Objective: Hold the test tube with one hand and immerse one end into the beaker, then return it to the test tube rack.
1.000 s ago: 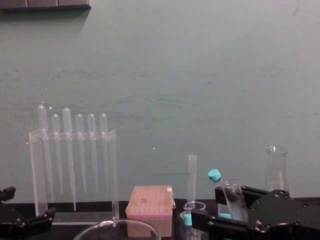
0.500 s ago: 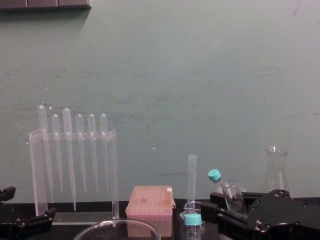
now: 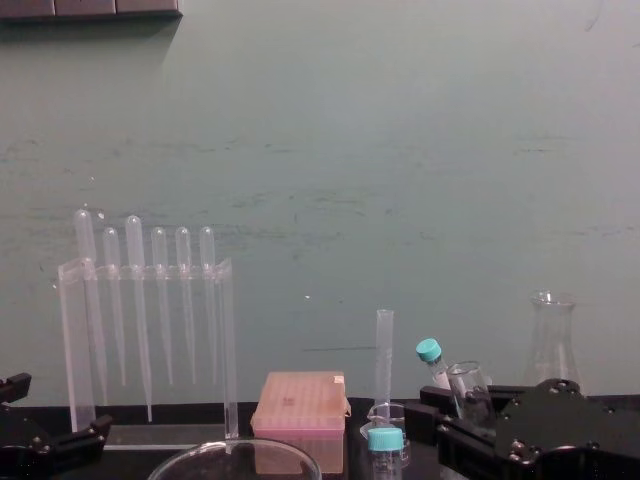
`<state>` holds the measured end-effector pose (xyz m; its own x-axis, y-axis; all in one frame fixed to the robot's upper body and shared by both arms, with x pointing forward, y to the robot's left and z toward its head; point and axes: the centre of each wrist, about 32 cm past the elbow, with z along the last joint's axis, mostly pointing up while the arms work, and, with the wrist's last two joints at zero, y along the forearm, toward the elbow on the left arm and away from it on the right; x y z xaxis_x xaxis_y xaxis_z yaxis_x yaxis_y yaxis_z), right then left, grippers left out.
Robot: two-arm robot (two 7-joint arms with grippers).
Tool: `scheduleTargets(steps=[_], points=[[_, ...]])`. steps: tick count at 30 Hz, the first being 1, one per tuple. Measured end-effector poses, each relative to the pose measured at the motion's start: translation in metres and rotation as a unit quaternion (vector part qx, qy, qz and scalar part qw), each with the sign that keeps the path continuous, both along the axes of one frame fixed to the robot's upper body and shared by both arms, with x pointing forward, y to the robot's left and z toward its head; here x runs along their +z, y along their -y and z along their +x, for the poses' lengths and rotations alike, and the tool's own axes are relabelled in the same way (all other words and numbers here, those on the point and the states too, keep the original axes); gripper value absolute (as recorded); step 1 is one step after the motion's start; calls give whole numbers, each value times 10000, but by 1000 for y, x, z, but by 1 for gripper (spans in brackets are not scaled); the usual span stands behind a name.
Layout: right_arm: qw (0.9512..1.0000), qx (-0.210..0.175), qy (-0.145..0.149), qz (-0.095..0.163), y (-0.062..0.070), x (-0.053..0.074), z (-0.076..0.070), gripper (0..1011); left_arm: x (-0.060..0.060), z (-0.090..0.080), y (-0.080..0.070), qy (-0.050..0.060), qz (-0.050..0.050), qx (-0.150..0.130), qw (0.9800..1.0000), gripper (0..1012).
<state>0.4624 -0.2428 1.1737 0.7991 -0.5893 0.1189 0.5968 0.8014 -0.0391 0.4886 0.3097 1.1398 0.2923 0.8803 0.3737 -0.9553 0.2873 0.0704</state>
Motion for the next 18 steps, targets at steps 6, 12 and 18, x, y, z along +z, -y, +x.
scheduleTargets(steps=[6, 12, 18], points=[[10000, -5, -8, 44, 1, 0, 0, 190, 0, 0, 0, 0, 0, 0, 10000, 1000], [9996, -17, 18, 291, 4, 0, 0, 190, 0, 0, 0, 1, 0, 0, 10000, 1000], [9990, -11, 81, 437, 5, 3, -1, 190, 0, 0, 0, 0, 0, 0, 10000, 1000]])
